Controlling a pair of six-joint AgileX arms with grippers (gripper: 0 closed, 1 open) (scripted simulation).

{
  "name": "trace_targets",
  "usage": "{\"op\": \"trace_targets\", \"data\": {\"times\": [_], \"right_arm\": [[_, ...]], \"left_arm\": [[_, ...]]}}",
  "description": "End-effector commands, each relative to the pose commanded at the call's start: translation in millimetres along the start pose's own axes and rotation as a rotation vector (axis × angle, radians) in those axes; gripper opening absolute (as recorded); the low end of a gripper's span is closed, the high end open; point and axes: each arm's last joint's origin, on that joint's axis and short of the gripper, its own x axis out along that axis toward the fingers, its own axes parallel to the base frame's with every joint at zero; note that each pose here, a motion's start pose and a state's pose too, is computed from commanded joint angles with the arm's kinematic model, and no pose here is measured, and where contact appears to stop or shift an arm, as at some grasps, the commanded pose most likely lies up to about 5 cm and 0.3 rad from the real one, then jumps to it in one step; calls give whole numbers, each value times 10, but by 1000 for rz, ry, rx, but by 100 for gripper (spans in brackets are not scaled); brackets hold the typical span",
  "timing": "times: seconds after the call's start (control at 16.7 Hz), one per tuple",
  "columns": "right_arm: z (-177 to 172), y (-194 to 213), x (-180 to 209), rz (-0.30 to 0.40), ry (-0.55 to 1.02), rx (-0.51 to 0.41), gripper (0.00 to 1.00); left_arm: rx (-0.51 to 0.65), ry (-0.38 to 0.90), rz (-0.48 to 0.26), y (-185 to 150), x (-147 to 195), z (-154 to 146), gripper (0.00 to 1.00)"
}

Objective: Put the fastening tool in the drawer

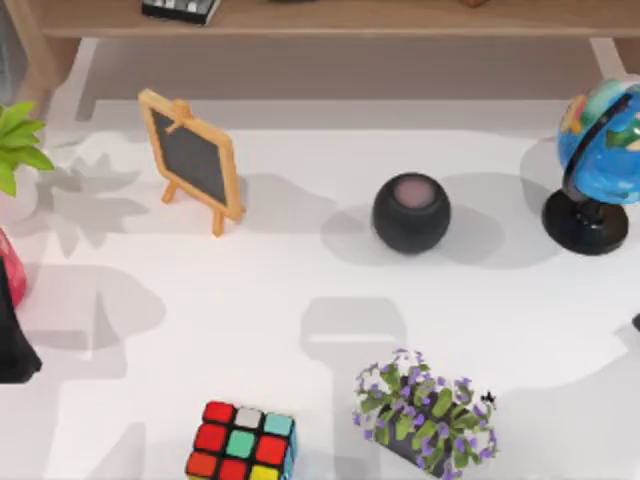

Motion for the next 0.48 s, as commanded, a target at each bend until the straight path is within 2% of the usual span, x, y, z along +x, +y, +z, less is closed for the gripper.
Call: {"op": "trace_targets", "data": {"times": [0.18, 0.48], "right_arm": [[0, 0, 2, 0, 0, 0, 100], [0, 0, 2, 0, 0, 0, 62]], "left_arm": [[0, 0, 0, 0, 0, 0, 100], [0, 0, 0, 0, 0, 0, 100]]}}
